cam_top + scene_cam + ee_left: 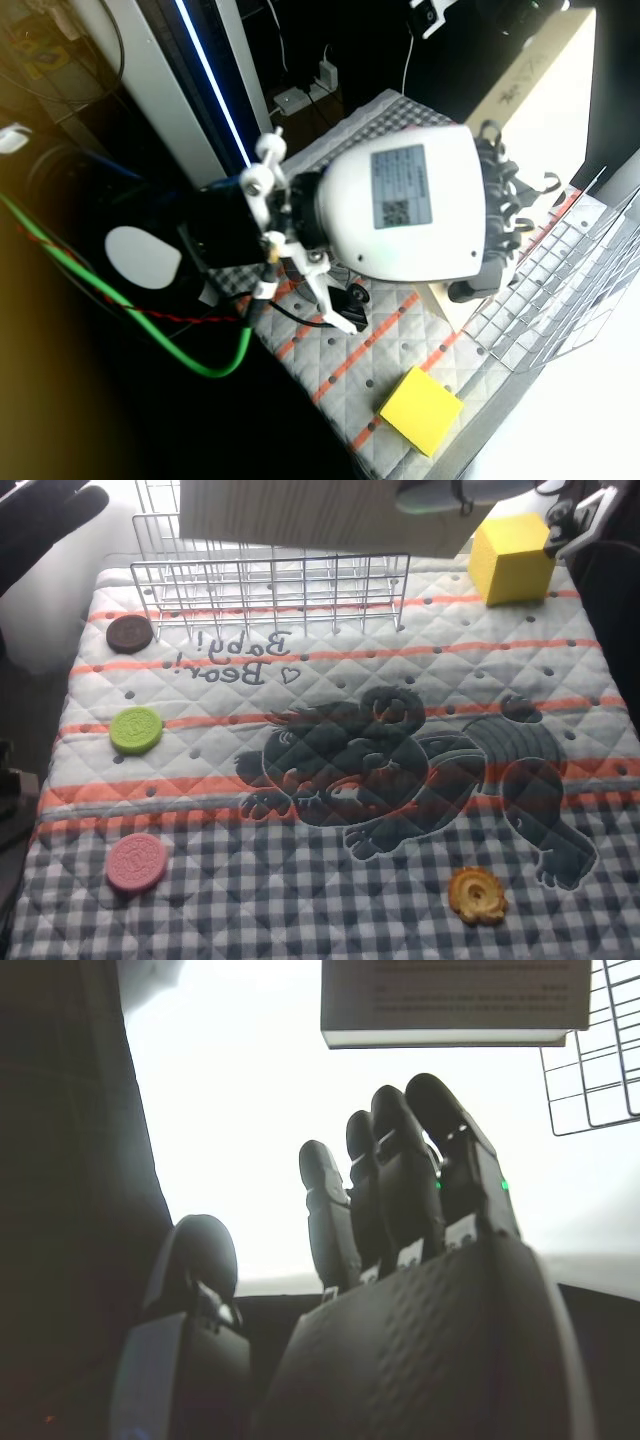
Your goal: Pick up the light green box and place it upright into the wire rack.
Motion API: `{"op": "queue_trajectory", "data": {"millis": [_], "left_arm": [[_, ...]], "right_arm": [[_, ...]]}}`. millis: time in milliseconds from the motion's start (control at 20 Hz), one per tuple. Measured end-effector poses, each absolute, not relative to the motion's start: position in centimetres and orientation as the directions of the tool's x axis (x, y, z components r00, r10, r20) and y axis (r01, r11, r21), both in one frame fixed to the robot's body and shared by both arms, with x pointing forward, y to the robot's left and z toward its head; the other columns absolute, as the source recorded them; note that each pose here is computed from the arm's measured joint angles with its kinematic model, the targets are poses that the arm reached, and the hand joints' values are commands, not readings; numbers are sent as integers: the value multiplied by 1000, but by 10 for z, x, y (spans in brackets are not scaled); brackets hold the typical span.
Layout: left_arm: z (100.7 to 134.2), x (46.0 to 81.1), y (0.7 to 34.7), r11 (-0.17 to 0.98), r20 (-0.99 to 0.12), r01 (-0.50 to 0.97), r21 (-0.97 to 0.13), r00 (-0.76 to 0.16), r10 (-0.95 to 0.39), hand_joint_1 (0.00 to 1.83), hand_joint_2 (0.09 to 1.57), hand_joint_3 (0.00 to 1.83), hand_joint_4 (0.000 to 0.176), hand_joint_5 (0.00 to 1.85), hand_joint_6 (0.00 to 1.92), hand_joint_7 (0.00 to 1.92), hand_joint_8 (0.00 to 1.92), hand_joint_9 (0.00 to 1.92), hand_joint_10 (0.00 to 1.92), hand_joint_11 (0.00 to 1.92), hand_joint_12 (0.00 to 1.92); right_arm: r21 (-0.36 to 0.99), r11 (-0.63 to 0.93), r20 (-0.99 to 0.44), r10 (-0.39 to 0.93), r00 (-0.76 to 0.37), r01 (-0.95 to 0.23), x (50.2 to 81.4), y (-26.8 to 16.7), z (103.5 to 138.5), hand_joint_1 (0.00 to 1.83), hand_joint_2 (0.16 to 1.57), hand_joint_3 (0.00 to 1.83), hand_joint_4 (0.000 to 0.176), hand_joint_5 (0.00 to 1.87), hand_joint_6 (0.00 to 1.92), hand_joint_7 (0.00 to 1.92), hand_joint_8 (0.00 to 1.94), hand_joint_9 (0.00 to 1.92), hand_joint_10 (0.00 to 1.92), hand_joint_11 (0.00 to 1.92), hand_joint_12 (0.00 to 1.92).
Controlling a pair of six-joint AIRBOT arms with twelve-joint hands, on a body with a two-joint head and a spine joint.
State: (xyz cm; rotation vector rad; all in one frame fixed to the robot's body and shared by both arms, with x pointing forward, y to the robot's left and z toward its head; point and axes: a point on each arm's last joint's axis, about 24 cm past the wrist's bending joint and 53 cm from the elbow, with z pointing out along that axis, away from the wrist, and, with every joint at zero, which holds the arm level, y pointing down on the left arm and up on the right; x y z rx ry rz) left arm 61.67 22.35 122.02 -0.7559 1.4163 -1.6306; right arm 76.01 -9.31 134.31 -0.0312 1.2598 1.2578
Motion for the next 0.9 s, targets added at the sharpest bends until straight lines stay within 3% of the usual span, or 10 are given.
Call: {"op": "queue_trajectory", "data": {"millis": [150, 450, 550, 600, 650, 800, 900], "left_arm": [[1221, 616, 223, -22, -79, 201, -979, -479, -874, 523, 1140, 0, 105, 528, 0, 390, 0, 374, 3, 0, 949], [1223, 617, 222, -24, -82, 209, -978, -482, -872, 554, 1140, 1, 83, 541, 1, 399, 0, 393, 0, 0, 957], [1222, 618, 220, -33, -73, 207, -978, -482, -873, 548, 1138, 0, 88, 540, 0, 404, 2, 397, 2, 0, 958], [1221, 618, 220, -29, -76, 206, -978, -485, -871, 544, 1142, 1, 87, 532, 1, 406, 2, 398, 2, 0, 980], [1219, 618, 220, -25, -78, 201, -979, -485, -871, 532, 1143, 1, 90, 530, 0, 404, 0, 398, 1, 0, 983], [1218, 619, 220, -23, -76, 196, -980, -484, -871, 524, 1140, 0, 78, 542, 5, 414, 3, 404, 3, 0, 985], [1218, 619, 220, -23, -77, 197, -980, -485, -871, 524, 1134, 0, 82, 551, 4, 410, 4, 399, 5, 0, 942]], "right_arm": [[596, 411, -712, 667, -217, -690, 766, -89, 1334, 1155, 1135, 0, 0, 949, 1014, 1416, 4, 1605, 3, 1460, 553], [610, 411, -711, 662, -237, -678, 772, -76, 1324, 1154, 1136, 0, 0, 947, 1016, 1410, 4, 1581, 6, 1437, 453], [610, 409, -710, 663, -238, -679, 773, -75, 1324, 1155, 1136, 0, 0, 947, 1016, 1410, 4, 1581, 6, 1440, 451], [610, 409, -709, 664, -237, -678, 774, -75, 1324, 1262, 1075, 0, 0, 970, 841, 1309, 504, 1595, 3, 1467, 425], [609, 411, -711, 662, -237, -678, 774, -74, 1323, 1279, 1073, 3, 0, 945, 857, 1250, 676, 1584, 13, 1466, 418], [612, 413, -712, 658, -244, -674, 775, -69, 1321, 1283, 1074, 2, 0, 932, 884, 1240, 705, 1564, 11, 1463, 409], [610, 412, -716, 653, -247, -677, 776, -64, 1319, 1281, 1083, 0, 0, 917, 886, 1214, 767, 1595, 11, 1503, 389]]}}
